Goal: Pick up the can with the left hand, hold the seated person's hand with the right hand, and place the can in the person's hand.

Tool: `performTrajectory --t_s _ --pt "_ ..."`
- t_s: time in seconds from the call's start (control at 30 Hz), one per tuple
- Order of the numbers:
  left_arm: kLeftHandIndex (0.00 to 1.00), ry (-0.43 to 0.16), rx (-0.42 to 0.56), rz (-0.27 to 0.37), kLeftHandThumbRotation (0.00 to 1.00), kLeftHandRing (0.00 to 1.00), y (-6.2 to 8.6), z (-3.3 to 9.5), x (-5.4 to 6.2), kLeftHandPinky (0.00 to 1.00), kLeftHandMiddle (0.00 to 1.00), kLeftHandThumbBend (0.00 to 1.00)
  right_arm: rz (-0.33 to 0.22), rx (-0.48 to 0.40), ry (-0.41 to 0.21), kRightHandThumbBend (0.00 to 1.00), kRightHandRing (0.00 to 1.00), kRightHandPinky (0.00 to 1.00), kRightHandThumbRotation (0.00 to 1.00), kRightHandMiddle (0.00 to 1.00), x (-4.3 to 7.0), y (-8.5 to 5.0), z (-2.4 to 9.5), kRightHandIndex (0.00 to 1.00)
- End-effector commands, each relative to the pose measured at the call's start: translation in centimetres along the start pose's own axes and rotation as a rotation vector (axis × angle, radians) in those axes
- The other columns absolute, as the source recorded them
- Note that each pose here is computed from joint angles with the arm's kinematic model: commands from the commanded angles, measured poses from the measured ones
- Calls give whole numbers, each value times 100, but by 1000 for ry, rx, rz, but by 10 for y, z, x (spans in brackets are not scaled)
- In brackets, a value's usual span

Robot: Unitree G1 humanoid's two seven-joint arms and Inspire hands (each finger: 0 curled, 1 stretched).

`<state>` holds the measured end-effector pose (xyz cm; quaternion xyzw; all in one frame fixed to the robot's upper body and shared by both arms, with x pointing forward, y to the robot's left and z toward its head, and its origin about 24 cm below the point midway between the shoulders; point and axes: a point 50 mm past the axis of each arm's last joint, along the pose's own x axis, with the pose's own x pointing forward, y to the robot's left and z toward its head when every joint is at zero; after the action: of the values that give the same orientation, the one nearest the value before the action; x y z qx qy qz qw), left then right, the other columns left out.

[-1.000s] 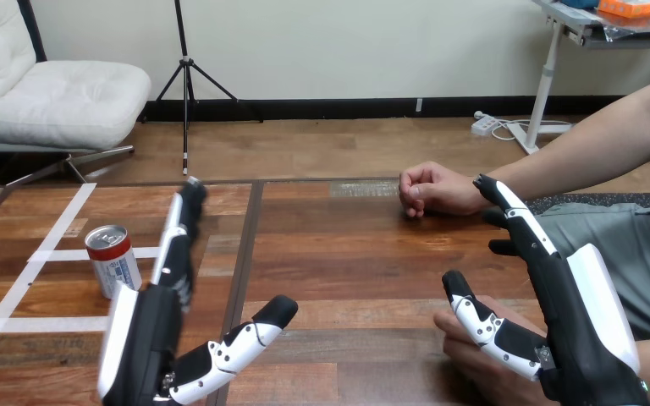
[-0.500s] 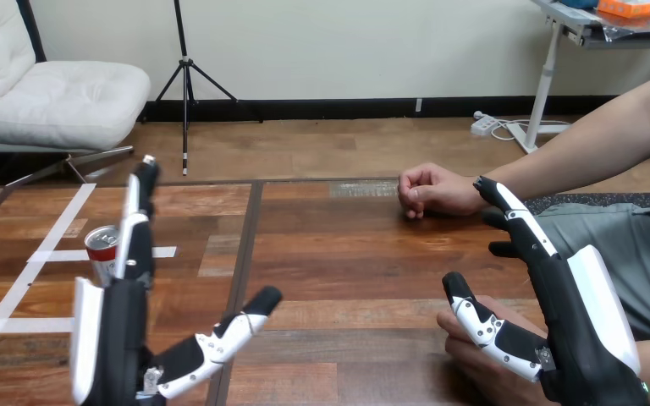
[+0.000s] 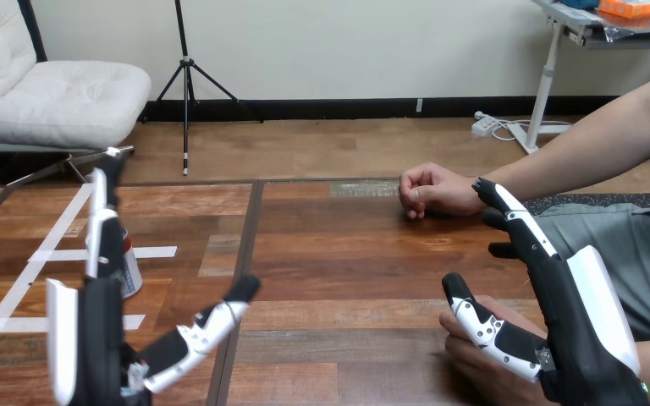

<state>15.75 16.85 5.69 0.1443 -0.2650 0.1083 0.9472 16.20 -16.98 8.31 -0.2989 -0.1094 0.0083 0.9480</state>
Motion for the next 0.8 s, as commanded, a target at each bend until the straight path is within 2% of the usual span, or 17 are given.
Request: performTrajectory --t_s 0.0,0.33,0.77 --pt "100 -59 -19 119 7 100 -3 3 21 100 100 66 -25 -9 -37 31 88 78 0 93 7 -4 4 92" --pt "100 -50 32 173 11 100 2 -1 27 100 100 68 -21 3 -35 31 89 79 0 93 6 -3 4 92" --pt "100 53 144 251 21 100 6 -7 33 100 100 74 -15 2 -31 31 90 80 0 94 6 -3 3 93"
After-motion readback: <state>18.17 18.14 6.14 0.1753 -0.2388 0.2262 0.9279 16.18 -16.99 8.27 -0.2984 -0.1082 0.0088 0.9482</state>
